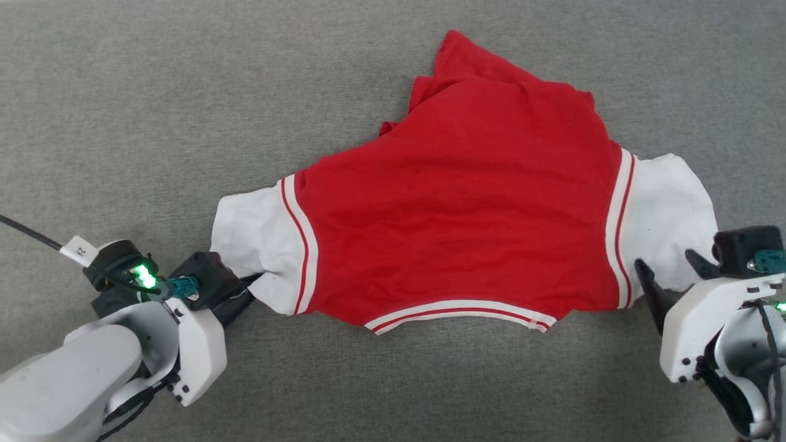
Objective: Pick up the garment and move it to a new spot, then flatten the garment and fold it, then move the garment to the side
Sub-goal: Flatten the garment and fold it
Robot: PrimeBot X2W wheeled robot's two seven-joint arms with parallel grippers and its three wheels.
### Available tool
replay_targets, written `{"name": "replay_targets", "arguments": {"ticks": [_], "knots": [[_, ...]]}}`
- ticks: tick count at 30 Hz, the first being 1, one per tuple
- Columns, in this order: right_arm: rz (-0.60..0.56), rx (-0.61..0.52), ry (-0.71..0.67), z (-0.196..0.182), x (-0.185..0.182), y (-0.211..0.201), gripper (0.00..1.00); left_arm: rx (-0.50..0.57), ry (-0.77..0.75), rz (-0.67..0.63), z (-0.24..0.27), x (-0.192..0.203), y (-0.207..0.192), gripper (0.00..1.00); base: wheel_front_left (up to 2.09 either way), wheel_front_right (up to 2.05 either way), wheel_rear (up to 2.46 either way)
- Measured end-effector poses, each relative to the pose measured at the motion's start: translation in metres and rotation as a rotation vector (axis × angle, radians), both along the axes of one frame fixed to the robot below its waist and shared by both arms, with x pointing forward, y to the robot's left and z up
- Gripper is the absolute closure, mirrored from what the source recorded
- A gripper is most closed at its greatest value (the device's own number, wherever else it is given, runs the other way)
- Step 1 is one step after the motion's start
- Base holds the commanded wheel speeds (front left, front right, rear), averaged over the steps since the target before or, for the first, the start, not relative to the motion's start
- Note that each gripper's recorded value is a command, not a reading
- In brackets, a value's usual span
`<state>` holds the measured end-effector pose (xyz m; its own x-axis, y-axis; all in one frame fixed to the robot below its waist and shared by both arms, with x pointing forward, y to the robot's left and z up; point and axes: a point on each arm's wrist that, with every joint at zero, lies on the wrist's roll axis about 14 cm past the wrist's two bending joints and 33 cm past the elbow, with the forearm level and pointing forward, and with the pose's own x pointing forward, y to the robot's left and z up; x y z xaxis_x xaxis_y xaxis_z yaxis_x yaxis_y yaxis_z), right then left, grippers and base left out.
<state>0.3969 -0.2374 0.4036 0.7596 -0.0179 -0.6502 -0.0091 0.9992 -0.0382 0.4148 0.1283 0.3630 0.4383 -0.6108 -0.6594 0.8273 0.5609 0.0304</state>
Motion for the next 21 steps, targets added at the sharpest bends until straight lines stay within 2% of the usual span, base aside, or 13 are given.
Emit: {"name": "replay_targets", "arguments": {"ticks": [8, 14, 15, 16, 17, 21], "knots": [[0.087, -0.055, 0.252, -0.018, -0.006, -0.004, 0.0, -0.026, -0.005, 0.008, 0.0, -0.003, -0.003, 0.97, 0.0, 0.0, 0.0], [0.118, -0.078, 0.352, -0.035, -0.002, -0.003, 0.0, -0.049, -0.008, 0.033, -0.001, -0.001, -0.002, 1.0, 0.0, 0.0, 0.0], [0.12, -0.076, 0.358, -0.037, -0.001, -0.002, 0.33, -0.053, -0.007, 0.04, -0.002, -0.001, -0.001, 1.0, 0.0, 0.0, 0.0], [0.123, -0.074, 0.361, -0.039, 0.0, -0.001, 0.59, -0.059, -0.005, 0.047, -0.002, -0.001, -0.001, 1.0, 0.0, 0.0, 0.0], [0.124, -0.07, 0.361, -0.04, 0.001, 0.0, 1.0, -0.061, -0.006, 0.05, -0.002, -0.001, -0.001, 1.0, 0.0, 0.0, 0.0], [0.115, -0.046, 0.347, -0.041, 0.003, 0.005, 1.0, -0.091, -0.003, 0.073, 0.001, -0.001, -0.004, 1.0, 0.0, 0.0, 0.0]]}}
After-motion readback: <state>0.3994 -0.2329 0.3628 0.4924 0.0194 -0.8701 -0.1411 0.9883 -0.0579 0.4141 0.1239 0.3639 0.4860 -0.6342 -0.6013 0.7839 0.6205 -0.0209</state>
